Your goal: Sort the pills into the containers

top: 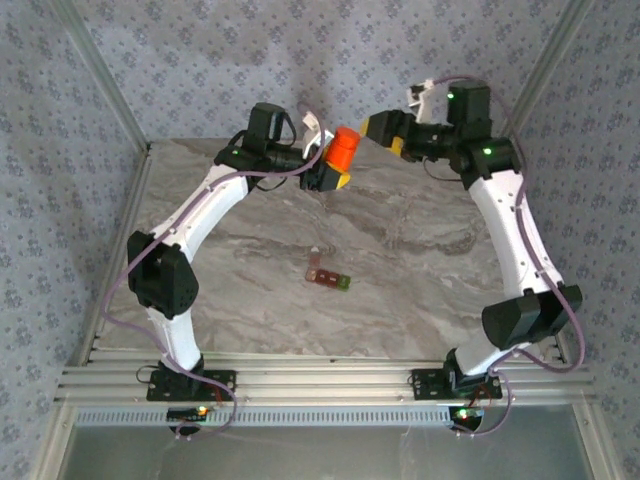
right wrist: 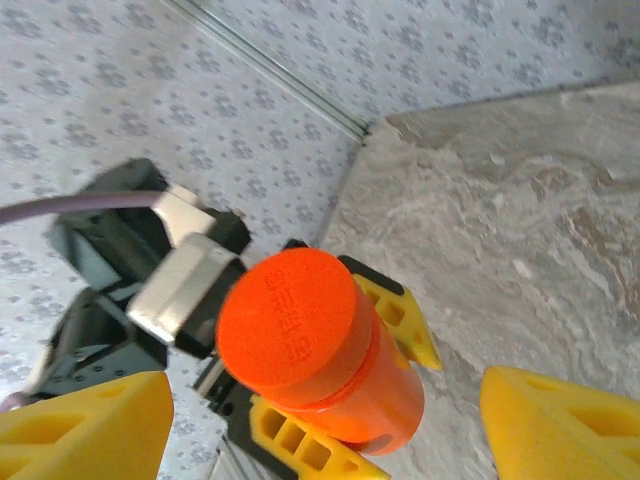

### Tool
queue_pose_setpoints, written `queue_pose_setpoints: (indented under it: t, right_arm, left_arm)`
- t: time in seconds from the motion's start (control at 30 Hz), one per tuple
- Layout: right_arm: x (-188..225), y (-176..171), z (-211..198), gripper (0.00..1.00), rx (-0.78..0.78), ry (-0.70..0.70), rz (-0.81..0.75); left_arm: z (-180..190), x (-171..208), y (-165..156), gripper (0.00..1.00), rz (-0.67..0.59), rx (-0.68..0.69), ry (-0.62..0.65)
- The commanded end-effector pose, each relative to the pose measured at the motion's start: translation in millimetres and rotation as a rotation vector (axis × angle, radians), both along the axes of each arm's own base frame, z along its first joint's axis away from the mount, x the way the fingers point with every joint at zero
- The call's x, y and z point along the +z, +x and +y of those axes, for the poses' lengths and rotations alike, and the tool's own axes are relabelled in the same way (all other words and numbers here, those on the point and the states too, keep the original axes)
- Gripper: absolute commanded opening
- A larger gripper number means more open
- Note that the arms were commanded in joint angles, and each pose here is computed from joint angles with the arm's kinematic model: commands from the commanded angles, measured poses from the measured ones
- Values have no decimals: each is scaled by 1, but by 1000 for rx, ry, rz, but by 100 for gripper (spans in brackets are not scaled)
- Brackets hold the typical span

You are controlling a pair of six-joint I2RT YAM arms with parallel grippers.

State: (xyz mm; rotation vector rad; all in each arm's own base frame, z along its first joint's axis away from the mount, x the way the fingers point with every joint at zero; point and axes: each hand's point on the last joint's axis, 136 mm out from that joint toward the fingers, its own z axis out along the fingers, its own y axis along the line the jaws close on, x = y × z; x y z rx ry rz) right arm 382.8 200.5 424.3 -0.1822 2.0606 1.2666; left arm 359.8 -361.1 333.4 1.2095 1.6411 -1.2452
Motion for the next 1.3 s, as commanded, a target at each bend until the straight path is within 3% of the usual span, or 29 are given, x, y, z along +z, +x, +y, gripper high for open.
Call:
queue_pose_setpoints:
  t: [0.0,0.3,1.27]
  right_arm:
    - [28,-16,0,82,110,42,-133]
    - [23,3,5,82,150,-44,-222]
    - [7,2,42,78,268,-100,-198]
  left_arm:
    - [-2,31,-9,0,-77,-45,-57]
    - [-2,34,-13,0,-67,-63,-60]
    - [-3,36,-14,0,-64,-71,-57]
